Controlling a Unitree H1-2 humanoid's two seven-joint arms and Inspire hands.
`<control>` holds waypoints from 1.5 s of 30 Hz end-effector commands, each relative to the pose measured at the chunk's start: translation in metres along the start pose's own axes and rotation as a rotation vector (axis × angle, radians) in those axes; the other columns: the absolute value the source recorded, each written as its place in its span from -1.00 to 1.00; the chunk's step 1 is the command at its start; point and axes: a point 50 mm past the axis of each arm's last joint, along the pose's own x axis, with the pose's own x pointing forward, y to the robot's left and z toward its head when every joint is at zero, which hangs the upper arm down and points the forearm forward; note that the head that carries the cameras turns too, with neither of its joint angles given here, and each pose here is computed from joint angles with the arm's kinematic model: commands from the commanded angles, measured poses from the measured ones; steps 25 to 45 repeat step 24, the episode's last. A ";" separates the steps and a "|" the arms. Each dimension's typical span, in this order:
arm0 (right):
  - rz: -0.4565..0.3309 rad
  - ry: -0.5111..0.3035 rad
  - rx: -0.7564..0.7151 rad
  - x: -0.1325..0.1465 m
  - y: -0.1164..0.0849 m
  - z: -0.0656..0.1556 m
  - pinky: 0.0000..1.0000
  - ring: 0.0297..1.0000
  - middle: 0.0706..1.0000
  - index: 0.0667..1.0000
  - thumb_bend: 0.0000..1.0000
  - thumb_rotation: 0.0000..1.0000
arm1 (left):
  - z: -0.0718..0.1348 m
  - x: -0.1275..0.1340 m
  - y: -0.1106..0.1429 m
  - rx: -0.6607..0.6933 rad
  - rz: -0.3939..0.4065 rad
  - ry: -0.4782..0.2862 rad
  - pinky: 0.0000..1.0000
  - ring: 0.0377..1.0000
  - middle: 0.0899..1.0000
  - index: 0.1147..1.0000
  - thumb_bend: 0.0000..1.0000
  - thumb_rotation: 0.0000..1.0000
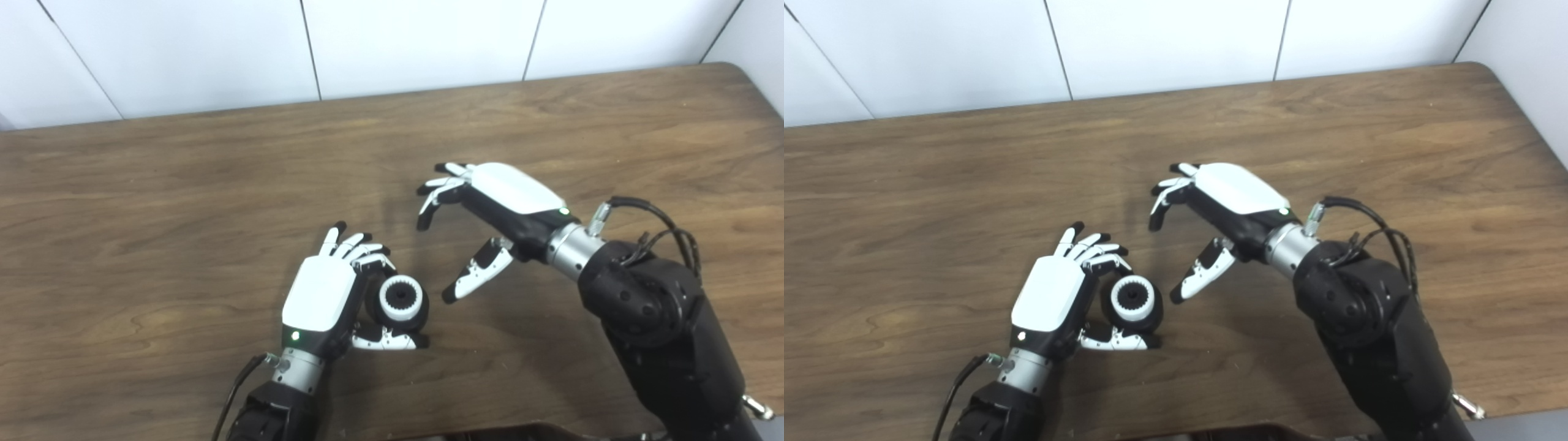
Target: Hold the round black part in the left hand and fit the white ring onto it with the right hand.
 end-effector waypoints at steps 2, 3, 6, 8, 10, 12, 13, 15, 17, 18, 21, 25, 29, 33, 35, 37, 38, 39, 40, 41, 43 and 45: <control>-0.067 -0.020 -0.020 -0.006 -0.016 0.005 1.00 0.96 0.69 0.30 1.00 -0.54 | 0.002 0.004 0.009 0.016 0.050 -0.019 1.00 0.71 0.47 -0.16 0.05 -0.89; -0.071 -0.015 -0.023 -0.007 -0.016 0.004 0.99 0.95 0.69 0.31 1.00 -0.53 | 0.002 0.004 0.009 0.015 0.049 -0.016 1.00 0.71 0.47 -0.16 0.05 -0.89; -0.077 -0.007 -0.018 -0.007 -0.016 0.002 0.96 0.94 0.69 0.33 1.00 -0.52 | 0.002 0.004 0.010 0.014 0.045 -0.004 1.00 0.72 0.47 -0.16 0.05 -0.89; -0.079 -0.006 -0.017 -0.007 -0.015 0.002 0.95 0.93 0.68 0.33 1.00 -0.51 | 0.001 0.003 0.011 0.017 0.039 0.004 1.00 0.73 0.48 -0.16 0.05 -0.88; -0.081 -0.005 -0.018 -0.007 -0.014 0.001 0.94 0.92 0.68 0.33 1.00 -0.49 | 0.000 0.003 0.012 0.017 0.032 0.013 1.00 0.74 0.49 -0.15 0.05 -0.87; -0.083 -0.001 -0.016 -0.006 -0.013 0.001 0.94 0.92 0.68 0.33 1.00 -0.46 | 0.000 0.003 0.013 0.016 0.030 0.022 1.00 0.75 0.51 -0.15 0.05 -0.86; -0.084 0.000 -0.013 -0.005 -0.012 0.001 0.94 0.92 0.68 0.33 1.00 -0.45 | -0.001 0.004 0.014 0.016 0.029 0.026 1.00 0.76 0.52 -0.15 0.05 -0.86; -0.087 0.003 -0.008 -0.005 -0.011 0.000 0.94 0.92 0.68 0.33 1.00 -0.44 | -0.001 0.004 0.016 0.018 0.029 0.035 1.00 0.76 0.54 -0.14 0.05 -0.85; -0.088 0.006 -0.006 -0.004 -0.010 -0.001 0.92 0.91 0.68 0.33 1.00 -0.44 | 0.000 0.005 0.019 0.014 0.028 0.044 1.00 0.78 0.56 0.11 0.64 -0.57; -0.089 0.008 -0.004 -0.004 -0.009 -0.001 0.92 0.92 0.68 0.33 1.00 -0.44 | 0.000 0.005 0.020 0.012 0.028 0.049 1.00 0.79 0.57 0.16 0.73 -0.50; -0.088 0.011 0.002 -0.004 -0.006 -0.002 0.91 0.92 0.68 0.32 1.00 -0.43 | -0.001 0.005 0.024 0.007 0.038 0.056 1.00 0.79 0.60 0.26 0.88 -0.36; -0.084 0.015 0.015 -0.004 -0.003 -0.002 0.95 0.93 0.68 0.33 1.00 -0.43 | -0.003 0.006 0.027 0.010 0.043 0.059 1.00 0.77 0.61 0.31 0.96 -0.28; -0.084 0.015 0.015 -0.004 -0.003 -0.002 0.95 0.93 0.68 0.33 1.00 -0.43 | -0.003 0.006 0.027 0.010 0.043 0.059 1.00 0.77 0.61 0.31 0.96 -0.28; -0.084 0.015 0.015 -0.004 -0.003 -0.002 0.95 0.93 0.68 0.33 1.00 -0.43 | -0.003 0.006 0.027 0.010 0.043 0.059 1.00 0.77 0.61 0.31 0.96 -0.28; -0.084 0.015 0.015 -0.004 -0.003 -0.002 0.95 0.93 0.68 0.33 1.00 -0.43 | -0.003 0.006 0.027 0.010 0.043 0.059 1.00 0.77 0.61 0.31 0.96 -0.28; -0.084 0.015 0.015 -0.004 -0.003 -0.002 0.95 0.93 0.68 0.33 1.00 -0.43 | -0.003 0.006 0.027 0.010 0.043 0.059 1.00 0.77 0.61 0.31 0.96 -0.28; -0.084 0.015 0.015 -0.004 -0.003 -0.002 0.95 0.93 0.68 0.33 1.00 -0.43 | -0.003 0.006 0.027 0.010 0.043 0.059 1.00 0.77 0.61 0.31 0.96 -0.28; -0.084 0.015 0.015 -0.004 -0.003 -0.002 0.95 0.93 0.68 0.33 1.00 -0.43 | -0.003 0.006 0.027 0.010 0.043 0.059 1.00 0.77 0.61 0.31 0.96 -0.28; -0.084 0.015 0.015 -0.004 -0.003 -0.002 0.95 0.93 0.68 0.33 1.00 -0.43 | -0.003 0.006 0.027 0.010 0.043 0.059 1.00 0.77 0.61 0.31 0.96 -0.28; -0.084 0.015 0.015 -0.004 -0.003 -0.002 0.95 0.93 0.68 0.33 1.00 -0.43 | -0.003 0.006 0.027 0.010 0.043 0.059 1.00 0.77 0.61 0.31 0.96 -0.28; -0.084 0.015 0.015 -0.004 -0.003 -0.002 0.95 0.93 0.68 0.33 1.00 -0.43 | -0.003 0.006 0.027 0.010 0.043 0.059 1.00 0.77 0.61 0.31 0.96 -0.28; -0.084 0.015 0.015 -0.004 -0.003 -0.002 0.95 0.93 0.68 0.33 1.00 -0.43 | -0.003 0.006 0.027 0.010 0.043 0.059 1.00 0.77 0.61 0.31 0.96 -0.28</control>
